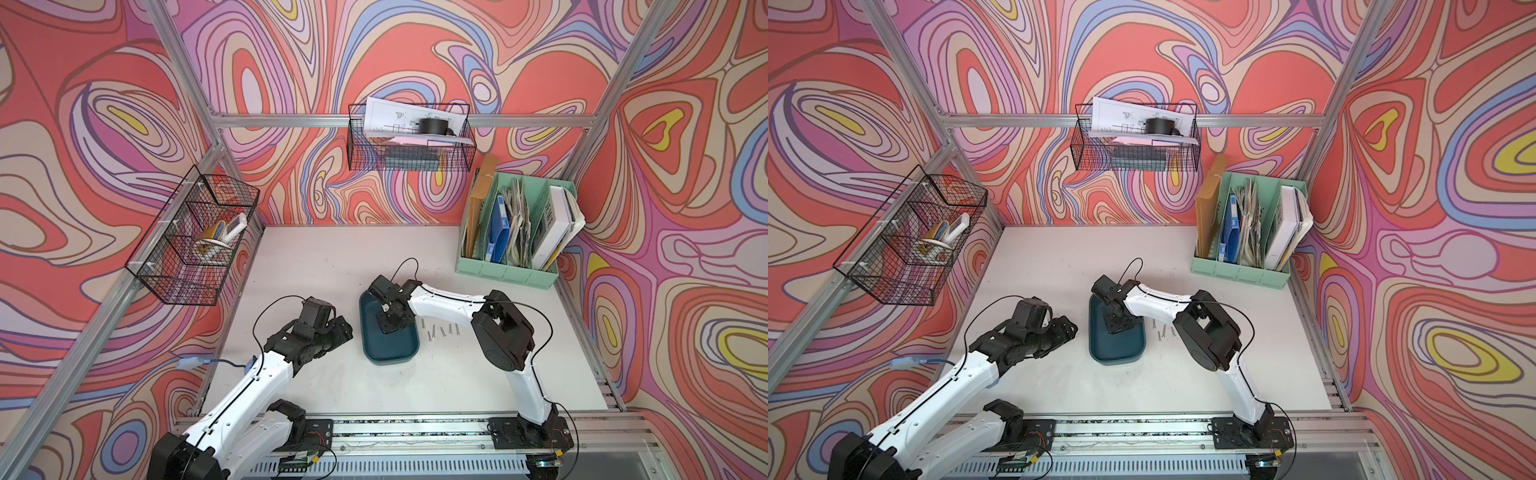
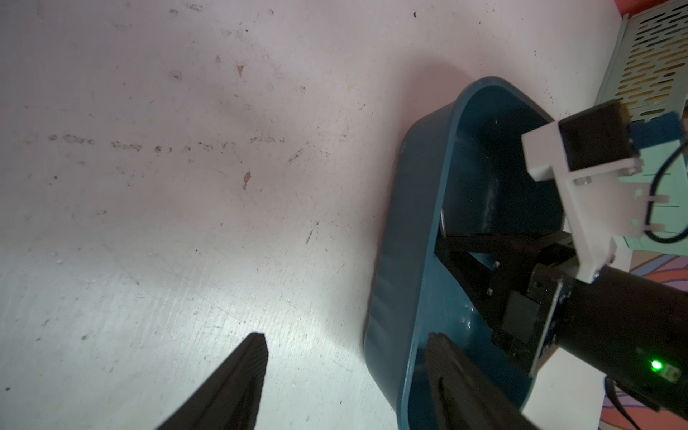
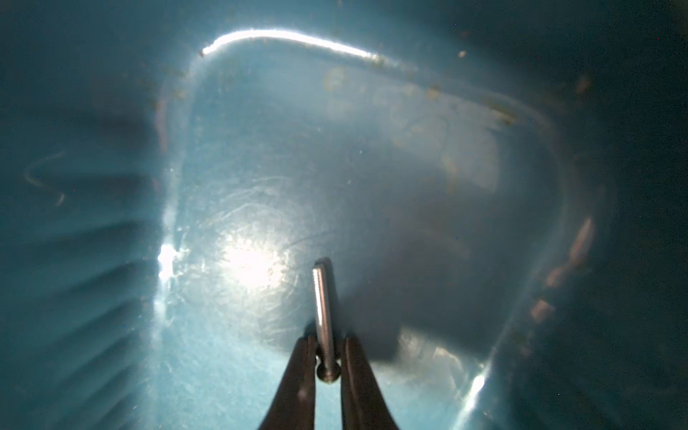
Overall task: Take out the screws from the storage box
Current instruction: Pick up the screw from the storage box.
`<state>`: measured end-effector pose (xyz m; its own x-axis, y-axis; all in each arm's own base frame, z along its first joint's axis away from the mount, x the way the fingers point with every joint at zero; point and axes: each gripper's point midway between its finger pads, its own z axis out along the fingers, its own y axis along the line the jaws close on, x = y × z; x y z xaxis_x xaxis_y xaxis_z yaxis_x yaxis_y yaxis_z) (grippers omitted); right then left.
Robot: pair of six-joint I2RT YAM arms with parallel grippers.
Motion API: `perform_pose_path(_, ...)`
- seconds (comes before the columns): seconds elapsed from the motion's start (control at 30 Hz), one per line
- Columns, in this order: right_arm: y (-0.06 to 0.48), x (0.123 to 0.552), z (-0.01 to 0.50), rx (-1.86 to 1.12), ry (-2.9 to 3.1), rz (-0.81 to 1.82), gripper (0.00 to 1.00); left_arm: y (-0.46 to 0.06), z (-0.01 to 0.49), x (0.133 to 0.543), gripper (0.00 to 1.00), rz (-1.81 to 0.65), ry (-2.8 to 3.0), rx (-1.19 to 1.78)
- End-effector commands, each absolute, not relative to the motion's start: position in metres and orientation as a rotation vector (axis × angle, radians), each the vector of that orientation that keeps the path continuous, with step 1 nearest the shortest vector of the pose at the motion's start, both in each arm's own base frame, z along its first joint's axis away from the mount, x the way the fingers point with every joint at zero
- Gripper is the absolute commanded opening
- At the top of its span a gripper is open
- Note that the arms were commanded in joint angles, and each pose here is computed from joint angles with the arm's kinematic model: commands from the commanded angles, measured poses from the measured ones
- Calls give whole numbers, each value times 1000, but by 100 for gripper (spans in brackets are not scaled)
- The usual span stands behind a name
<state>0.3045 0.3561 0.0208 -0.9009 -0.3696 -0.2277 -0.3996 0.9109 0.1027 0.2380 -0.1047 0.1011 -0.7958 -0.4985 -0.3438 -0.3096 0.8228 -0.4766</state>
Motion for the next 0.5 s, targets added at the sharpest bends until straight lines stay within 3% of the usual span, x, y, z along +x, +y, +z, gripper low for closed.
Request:
perform_pose_path(0.0, 348, 293, -2, -590, 2949, 165, 10, -103, 101, 238, 73, -558, 2537, -611)
perform_pose_path(0.13, 352, 295, 11, -586, 2925, 202, 0, -103, 101, 237, 73, -556, 2539, -614)
perform_pose_path(0.47, 355, 309, 86, -516, 2752, 299, 0, -104, 111, 238, 73, -570, 2520, -596)
